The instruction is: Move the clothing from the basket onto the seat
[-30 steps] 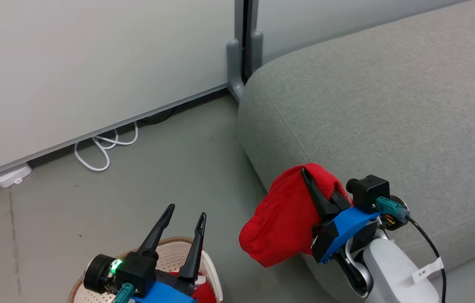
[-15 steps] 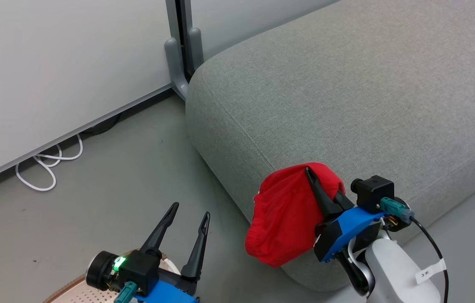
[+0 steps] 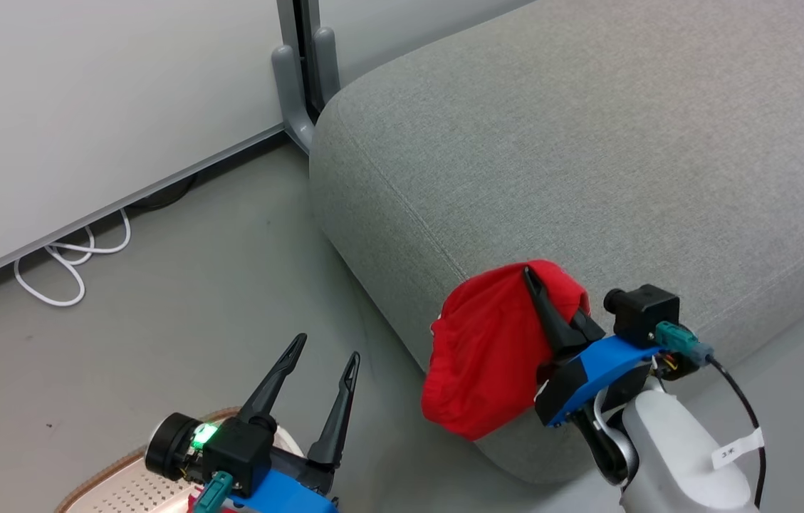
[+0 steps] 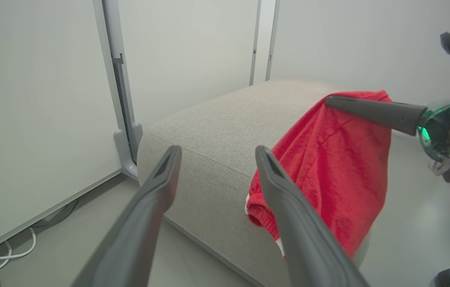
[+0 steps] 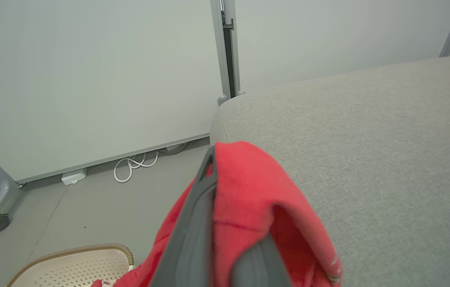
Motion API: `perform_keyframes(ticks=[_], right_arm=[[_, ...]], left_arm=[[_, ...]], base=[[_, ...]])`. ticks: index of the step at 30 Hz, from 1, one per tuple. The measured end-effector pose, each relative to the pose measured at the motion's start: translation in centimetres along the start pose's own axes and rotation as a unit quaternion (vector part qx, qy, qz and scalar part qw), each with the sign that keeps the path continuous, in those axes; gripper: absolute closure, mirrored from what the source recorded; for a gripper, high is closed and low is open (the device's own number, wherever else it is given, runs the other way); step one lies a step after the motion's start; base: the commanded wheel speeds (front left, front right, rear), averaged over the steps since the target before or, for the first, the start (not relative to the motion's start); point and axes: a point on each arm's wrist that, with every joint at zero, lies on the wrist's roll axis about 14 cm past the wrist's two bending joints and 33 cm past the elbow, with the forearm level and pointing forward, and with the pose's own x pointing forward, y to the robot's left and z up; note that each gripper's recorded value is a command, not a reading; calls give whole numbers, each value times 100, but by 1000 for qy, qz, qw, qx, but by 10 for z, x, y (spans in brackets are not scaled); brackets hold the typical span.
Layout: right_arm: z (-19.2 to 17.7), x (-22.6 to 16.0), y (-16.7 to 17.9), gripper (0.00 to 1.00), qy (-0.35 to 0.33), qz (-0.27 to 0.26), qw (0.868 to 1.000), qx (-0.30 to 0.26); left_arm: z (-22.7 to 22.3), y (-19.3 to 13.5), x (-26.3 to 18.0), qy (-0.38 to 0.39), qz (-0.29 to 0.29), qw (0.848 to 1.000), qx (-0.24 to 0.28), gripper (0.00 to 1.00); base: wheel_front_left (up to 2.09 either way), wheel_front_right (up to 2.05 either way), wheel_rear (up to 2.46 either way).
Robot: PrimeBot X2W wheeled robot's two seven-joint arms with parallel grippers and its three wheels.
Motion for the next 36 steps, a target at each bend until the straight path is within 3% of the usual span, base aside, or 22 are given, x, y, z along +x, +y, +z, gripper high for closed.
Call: perform_keyframes(ticks=[8, 14, 18, 24, 29, 36], right_arm=[[39, 36, -19, 100, -51, -27, 997, 46], [83, 80, -47, 100, -88, -61, 994, 11], [115, 102, -84, 100, -115, -99, 988, -14], [138, 141, -115, 100, -152, -136, 979, -13], [120, 167, -135, 100, -144, -162, 976, -27], [42, 186, -153, 100, -65, -196, 978, -20]], left_arm=[[-10, 16, 0, 6, 7, 1000, -4, 0], [-14, 30, 9, -2, -3, 1000, 3, 0], [-19, 40, 15, -6, -15, 1000, 9, 0], [-32, 69, 24, -13, -18, 1000, 21, 0], [-61, 88, 22, 2, -17, 1000, 14, 0], [-90, 105, 12, 24, -5, 1000, 2, 0]], base=[[0, 0, 0], [0, 0, 0], [0, 0, 0], [0, 0, 0], [0, 0, 0], [0, 0, 0]])
